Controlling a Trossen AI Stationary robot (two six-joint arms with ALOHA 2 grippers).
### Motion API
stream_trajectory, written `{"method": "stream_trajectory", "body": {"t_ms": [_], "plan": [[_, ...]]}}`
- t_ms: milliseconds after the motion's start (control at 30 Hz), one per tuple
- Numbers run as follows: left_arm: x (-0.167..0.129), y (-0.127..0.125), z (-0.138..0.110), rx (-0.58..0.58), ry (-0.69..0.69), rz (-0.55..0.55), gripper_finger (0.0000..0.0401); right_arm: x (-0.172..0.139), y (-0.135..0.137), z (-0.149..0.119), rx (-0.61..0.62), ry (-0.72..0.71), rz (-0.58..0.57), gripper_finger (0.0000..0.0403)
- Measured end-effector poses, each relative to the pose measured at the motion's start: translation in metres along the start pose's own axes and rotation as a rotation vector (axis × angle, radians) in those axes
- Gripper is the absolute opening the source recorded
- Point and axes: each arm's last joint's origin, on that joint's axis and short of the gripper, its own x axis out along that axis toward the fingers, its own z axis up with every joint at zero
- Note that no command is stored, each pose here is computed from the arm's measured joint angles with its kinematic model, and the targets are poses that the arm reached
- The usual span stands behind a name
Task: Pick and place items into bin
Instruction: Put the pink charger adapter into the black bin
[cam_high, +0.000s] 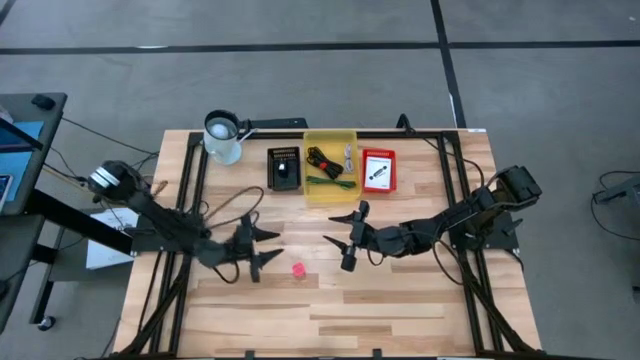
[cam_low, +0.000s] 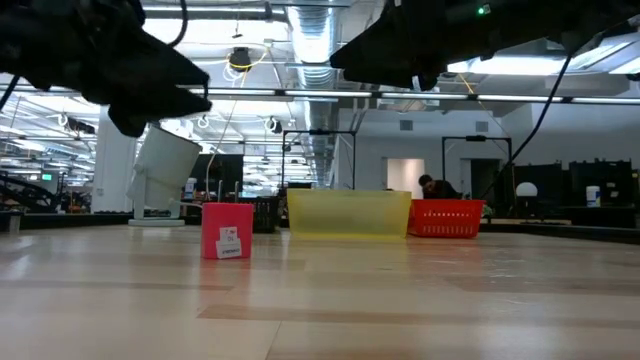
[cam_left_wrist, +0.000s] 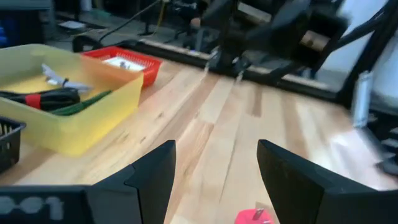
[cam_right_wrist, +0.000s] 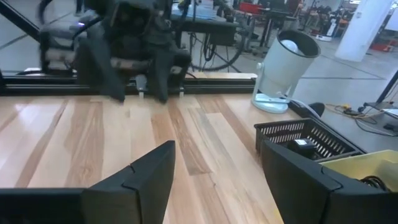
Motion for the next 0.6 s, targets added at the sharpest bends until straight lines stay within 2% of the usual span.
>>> {"method": "stream_trajectory", "body": {"t_ms": [267, 433, 600], "plan": [[0.033, -0.029, -0.024, 0.094, 0.009, 0.167, 0.0215, 0.000, 0.001, 0.000, -0.001, 0.000, 0.003, 0.0233], [0.042, -0.034, -0.034, 0.121, 0.018, 0.200, 0.0215, -0.001, 0.001, -0.002, -0.009, 0.022, 0.004, 0.0233], [0.041, -0.037, -0.037, 0.094, 0.018, 0.194, 0.0215, -0.001, 0.001, -0.005, -0.003, 0.048, 0.004, 0.0233]]}}
